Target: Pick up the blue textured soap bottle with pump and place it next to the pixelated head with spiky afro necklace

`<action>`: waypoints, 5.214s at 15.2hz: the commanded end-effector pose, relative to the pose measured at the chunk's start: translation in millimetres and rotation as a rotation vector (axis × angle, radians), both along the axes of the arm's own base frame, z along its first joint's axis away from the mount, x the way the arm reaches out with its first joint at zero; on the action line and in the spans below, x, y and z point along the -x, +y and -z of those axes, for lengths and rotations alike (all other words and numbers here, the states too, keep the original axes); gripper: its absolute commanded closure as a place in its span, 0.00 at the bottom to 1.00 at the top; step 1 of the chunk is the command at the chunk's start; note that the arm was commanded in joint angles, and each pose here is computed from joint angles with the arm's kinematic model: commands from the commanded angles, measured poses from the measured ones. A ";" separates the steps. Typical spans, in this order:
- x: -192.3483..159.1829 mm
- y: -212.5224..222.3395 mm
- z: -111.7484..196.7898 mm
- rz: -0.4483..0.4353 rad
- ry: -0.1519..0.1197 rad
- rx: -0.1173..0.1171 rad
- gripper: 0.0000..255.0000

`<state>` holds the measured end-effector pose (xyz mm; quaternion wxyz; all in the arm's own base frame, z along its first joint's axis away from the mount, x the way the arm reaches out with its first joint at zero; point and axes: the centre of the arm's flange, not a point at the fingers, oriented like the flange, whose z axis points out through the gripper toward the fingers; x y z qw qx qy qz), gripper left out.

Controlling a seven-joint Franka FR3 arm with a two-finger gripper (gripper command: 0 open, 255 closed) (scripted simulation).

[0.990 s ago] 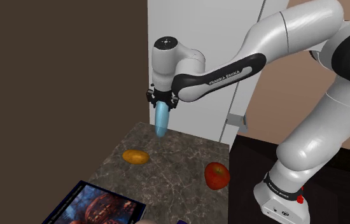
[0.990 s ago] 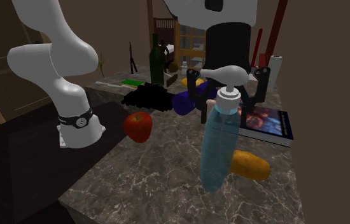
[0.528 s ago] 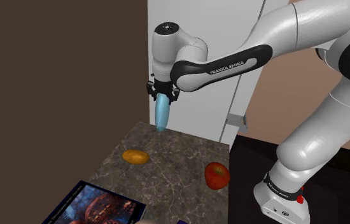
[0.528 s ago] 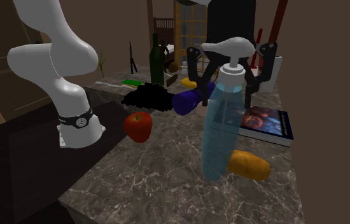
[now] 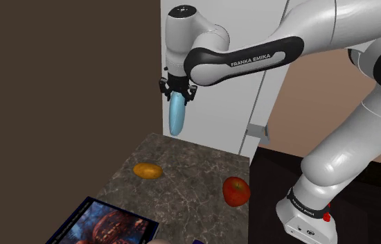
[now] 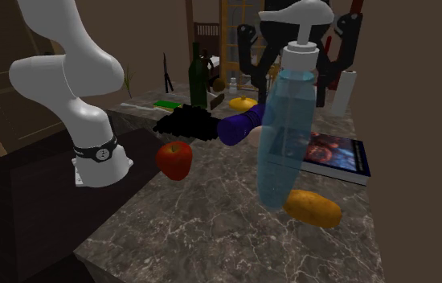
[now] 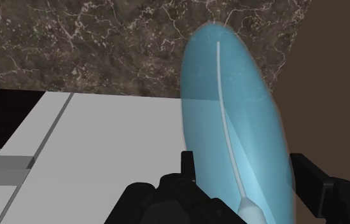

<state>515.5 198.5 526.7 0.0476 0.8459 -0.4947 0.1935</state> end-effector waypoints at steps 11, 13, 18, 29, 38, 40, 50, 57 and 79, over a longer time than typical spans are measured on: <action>-0.4 0.0 -63.0 0.000 0.000 0.000 1.00; -0.4 0.0 -73.6 0.000 0.000 0.000 1.00; -0.4 0.0 -100.0 0.000 0.000 0.000 1.00; -0.4 0.0 -154.9 0.000 0.000 0.000 1.00; 99.3 64.5 -155.5 0.000 0.000 0.000 1.00; 121.5 78.9 -155.6 0.000 0.000 0.000 1.00; 232.3 150.6 -156.3 0.000 0.000 0.000 1.00; 309.8 200.9 -156.8 0.000 0.000 0.000 1.00; 318.0 206.1 -46.0 0.000 0.000 0.000 1.00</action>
